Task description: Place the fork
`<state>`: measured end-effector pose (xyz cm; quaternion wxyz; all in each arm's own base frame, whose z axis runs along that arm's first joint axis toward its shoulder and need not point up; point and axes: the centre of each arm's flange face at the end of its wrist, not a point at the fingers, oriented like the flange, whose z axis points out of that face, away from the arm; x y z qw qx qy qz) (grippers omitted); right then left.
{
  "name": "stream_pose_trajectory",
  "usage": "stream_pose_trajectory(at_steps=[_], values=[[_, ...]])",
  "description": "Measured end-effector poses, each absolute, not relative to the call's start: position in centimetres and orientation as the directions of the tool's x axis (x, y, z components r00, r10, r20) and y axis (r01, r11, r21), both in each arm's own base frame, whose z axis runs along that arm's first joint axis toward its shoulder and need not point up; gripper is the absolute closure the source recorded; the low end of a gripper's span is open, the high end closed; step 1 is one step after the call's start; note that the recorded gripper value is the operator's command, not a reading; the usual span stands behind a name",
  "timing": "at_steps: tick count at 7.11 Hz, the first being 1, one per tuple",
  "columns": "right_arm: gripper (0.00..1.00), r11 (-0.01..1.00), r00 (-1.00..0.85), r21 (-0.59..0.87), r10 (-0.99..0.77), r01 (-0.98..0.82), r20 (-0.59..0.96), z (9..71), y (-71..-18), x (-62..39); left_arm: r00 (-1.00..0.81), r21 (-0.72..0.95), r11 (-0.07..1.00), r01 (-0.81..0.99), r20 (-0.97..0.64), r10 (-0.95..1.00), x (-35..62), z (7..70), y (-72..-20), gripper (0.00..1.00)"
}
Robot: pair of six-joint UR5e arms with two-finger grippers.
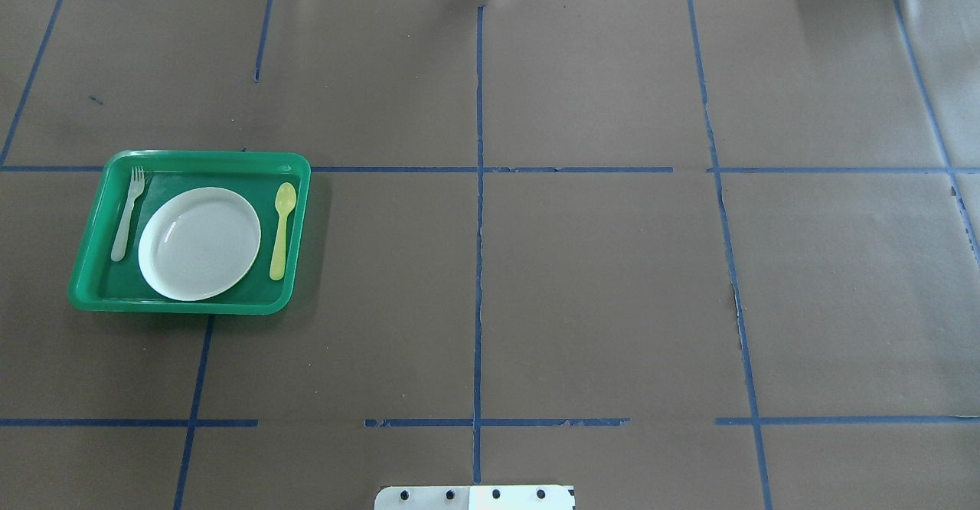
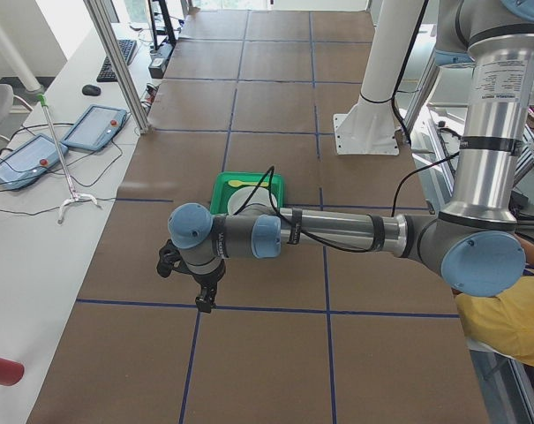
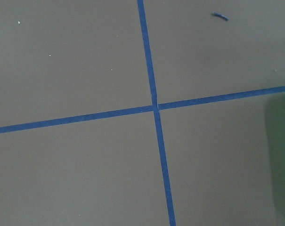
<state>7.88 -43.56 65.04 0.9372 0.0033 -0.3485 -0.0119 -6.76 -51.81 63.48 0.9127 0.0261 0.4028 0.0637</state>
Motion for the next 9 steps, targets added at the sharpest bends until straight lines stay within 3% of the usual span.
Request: stream_pose_trajectory(at_steps=[9], values=[[0.00, 1.000, 0.757, 0.015, -0.025, 0.020, 0.653, 65.0, -43.6, 7.9, 0.630, 0.145, 0.986, -0.081, -0.759, 0.164, -6.9, 62.8, -51.2, 0.00]])
